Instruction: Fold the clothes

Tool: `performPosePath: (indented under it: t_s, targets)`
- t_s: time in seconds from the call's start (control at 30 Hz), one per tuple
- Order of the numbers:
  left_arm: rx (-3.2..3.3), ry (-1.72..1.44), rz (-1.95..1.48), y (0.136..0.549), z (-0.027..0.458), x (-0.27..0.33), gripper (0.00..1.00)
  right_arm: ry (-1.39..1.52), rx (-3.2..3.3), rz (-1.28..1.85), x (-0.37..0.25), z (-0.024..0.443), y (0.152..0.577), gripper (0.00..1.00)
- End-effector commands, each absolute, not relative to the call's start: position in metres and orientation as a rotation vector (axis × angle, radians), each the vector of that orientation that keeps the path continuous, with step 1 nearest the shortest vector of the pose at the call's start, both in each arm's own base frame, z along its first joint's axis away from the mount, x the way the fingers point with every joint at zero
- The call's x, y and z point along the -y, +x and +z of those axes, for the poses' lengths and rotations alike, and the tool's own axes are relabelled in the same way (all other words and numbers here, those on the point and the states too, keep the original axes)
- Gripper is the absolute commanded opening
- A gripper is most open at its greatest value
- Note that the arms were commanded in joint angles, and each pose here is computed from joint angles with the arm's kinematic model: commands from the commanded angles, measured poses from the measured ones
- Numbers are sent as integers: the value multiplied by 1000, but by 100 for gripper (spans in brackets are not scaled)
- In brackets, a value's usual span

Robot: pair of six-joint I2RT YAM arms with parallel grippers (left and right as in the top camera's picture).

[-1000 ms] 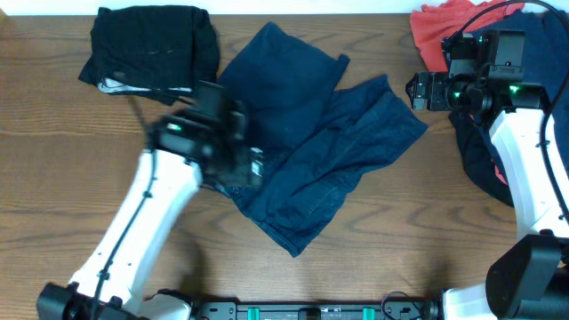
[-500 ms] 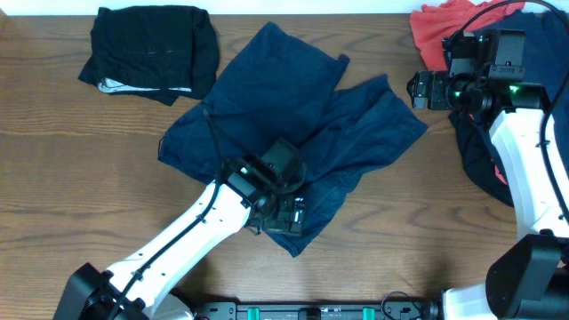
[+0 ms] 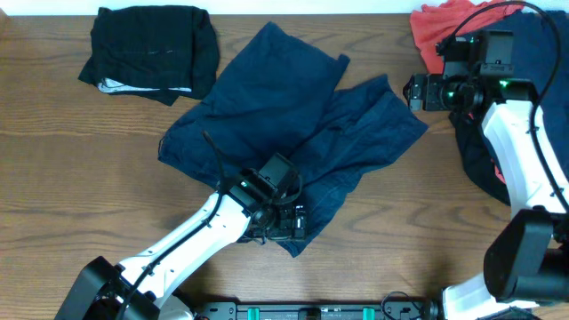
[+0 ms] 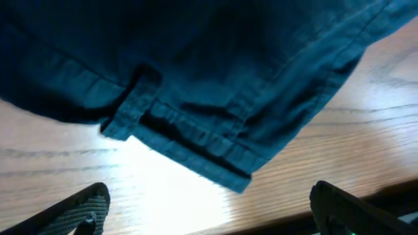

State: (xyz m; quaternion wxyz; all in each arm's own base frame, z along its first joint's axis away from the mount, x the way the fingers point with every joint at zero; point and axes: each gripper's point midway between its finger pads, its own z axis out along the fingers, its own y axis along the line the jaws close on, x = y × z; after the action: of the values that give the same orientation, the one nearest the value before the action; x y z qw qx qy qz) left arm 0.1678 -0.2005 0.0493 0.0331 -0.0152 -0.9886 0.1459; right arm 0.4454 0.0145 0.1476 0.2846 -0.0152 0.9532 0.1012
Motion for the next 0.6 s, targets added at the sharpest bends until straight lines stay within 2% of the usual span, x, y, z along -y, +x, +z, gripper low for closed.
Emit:
performPosePath:
  t_s: [0.0, 0.2, 0.4, 0.57]
  targets:
    - [3018, -61, 481, 161, 47, 210, 97, -59, -2561, 272, -17, 142, 447, 90]
    - [3045, -106, 442, 162, 33, 214, 86, -58, -2567, 273, -17, 140, 447, 88]
    - [2997, -88, 349, 156, 14, 208, 70, -58, -2567, 273, -17, 140, 447, 86]
    - [2962, -75, 278, 152, 0, 203, 64, -40, -2569, 280, -17, 140, 446, 86]
